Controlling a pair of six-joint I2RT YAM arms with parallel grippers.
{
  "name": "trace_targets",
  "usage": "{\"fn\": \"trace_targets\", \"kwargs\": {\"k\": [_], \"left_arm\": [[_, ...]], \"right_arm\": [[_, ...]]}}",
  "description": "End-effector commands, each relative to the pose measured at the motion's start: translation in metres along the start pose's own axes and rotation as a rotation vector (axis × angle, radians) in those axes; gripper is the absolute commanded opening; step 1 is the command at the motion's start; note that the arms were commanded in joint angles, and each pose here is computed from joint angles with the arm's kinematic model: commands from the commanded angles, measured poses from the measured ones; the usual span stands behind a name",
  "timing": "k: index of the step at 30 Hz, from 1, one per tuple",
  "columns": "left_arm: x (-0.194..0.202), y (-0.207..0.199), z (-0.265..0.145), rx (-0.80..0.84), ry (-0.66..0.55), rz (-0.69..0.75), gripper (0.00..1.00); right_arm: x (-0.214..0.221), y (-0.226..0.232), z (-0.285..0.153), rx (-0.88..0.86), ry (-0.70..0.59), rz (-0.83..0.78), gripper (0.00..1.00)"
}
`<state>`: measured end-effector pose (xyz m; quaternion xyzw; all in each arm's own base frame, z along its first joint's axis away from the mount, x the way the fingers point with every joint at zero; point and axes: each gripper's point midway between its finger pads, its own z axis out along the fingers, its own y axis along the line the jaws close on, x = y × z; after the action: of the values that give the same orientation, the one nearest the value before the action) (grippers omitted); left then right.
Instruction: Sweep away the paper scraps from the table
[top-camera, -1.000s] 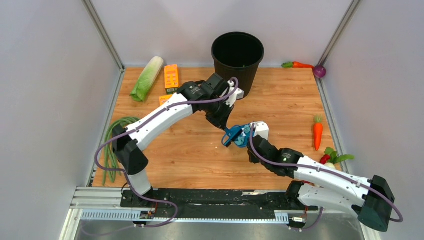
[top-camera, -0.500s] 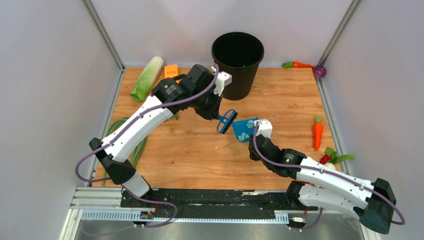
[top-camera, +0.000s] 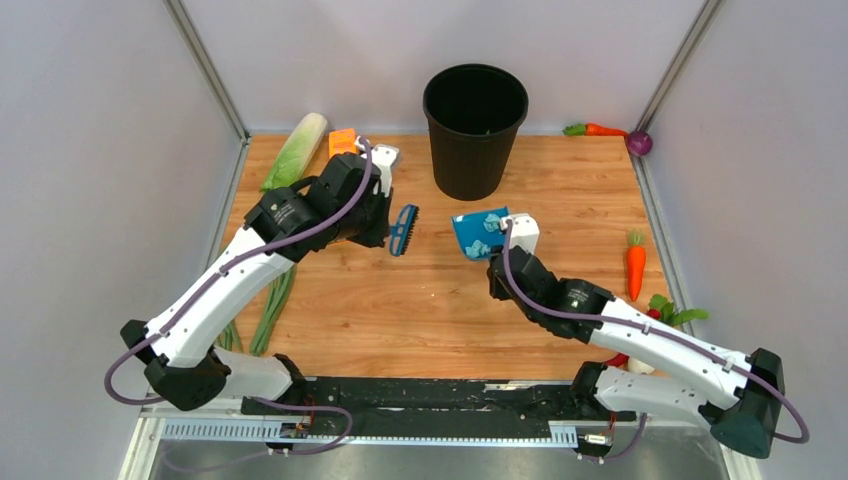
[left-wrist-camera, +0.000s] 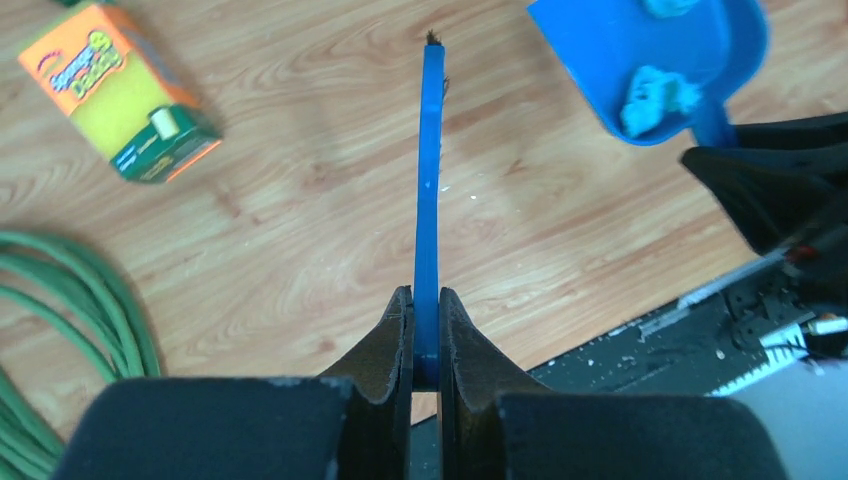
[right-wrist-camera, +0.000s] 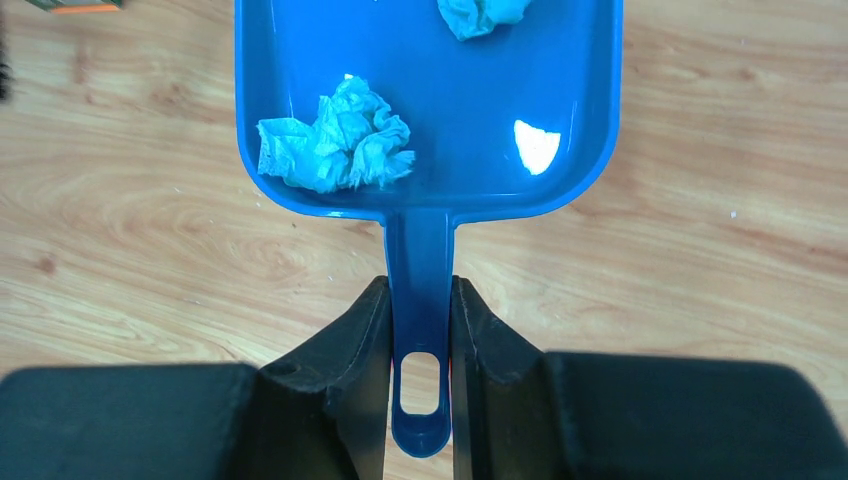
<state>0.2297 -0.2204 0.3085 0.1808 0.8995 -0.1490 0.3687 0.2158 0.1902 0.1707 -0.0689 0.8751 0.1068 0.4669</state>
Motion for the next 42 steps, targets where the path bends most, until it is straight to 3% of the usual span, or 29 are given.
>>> {"fn": "trace_targets", "kwargs": {"k": [1, 11, 22, 34, 42], "left_arm": [[0.016, 0.024, 0.006, -0.083, -0.016, -0.092, 0.0], [0.063, 0.033, 0.012, -0.071, 0.044, -0.144, 0.0], [0.076, 0.034, -0.002, -0.056, 0.052, -0.183, 0.0], [0.085, 0.034, -0.015, -0.035, 0.032, -0.244, 0.0], [0.078, 0.03, -0.018, -0.022, 0.021, -0.27, 0.0]], "right_arm": [[-0.044, 0.015, -0.007, -0.018, -0.074, -0.024, 0.0], [-0.09, 0.053, 0.004, -0.049, -0.096, -0.102, 0.0], [-0.144, 0.084, 0.038, -0.088, -0.102, -0.128, 0.0], [-0.221, 0.082, 0.075, -0.12, -0.165, -0.079, 0.0], [-0.275, 0.072, 0.095, -0.174, -0.215, 0.054, 0.0]]}}
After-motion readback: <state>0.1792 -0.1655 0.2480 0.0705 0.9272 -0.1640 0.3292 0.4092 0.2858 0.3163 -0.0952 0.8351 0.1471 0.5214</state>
